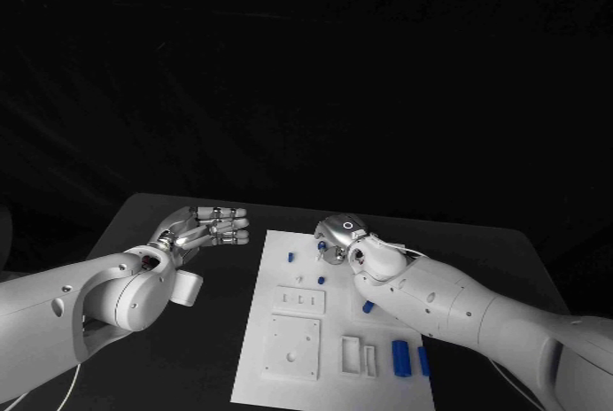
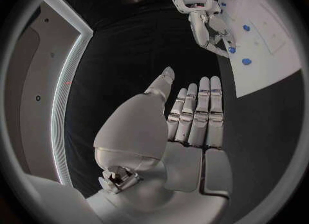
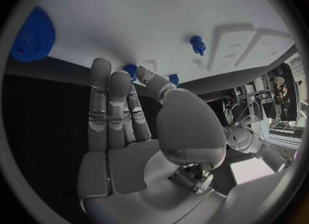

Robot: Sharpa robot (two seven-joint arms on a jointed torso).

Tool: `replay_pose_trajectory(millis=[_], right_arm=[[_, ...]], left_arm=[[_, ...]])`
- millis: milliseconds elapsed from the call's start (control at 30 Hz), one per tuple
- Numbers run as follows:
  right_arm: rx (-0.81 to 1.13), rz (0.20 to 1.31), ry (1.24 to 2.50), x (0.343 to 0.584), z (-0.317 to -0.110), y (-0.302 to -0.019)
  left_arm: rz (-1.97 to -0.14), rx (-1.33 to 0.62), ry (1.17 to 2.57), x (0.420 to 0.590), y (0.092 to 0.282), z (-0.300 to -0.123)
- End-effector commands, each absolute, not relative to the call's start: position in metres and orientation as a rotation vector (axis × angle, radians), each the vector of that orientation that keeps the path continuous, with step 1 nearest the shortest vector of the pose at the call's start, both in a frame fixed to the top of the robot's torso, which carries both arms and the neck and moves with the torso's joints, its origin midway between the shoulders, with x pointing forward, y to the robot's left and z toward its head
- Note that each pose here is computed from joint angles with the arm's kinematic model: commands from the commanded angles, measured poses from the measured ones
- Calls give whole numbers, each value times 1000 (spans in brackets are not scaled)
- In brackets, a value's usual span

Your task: Assemble the parts on the task board

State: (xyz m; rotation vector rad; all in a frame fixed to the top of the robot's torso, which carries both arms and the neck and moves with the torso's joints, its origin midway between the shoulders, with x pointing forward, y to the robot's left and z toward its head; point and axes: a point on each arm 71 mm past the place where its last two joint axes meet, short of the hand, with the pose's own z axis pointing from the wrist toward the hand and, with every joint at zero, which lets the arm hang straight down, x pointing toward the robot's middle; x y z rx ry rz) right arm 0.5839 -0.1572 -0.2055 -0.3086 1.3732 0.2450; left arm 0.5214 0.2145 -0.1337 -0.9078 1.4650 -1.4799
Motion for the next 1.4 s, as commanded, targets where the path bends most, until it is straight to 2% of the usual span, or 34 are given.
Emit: replay_pose_trajectory(millis=[33, 300, 500, 667, 833, 1000, 1400], right_arm=[[-299, 271, 1368, 583, -204, -157], [-238, 341, 1321, 575, -184, -167], [-160, 376, 1291, 572, -163, -195], [-132, 366, 1303, 568, -156, -221], [-119, 346, 1362, 566, -156, -241], [-101, 327, 1461, 567, -165, -253], [-78, 294, 1571, 570, -183, -261]], left_arm=[[-1497, -895, 1470, 521, 213, -132], [-1490, -900, 1466, 521, 217, -132], [-1483, -904, 1458, 519, 221, -132], [-1475, -906, 1448, 520, 225, -131], [-1469, -907, 1442, 521, 228, -132], [-1468, -908, 1442, 521, 229, -132], [-1470, -908, 1446, 522, 229, -133]])
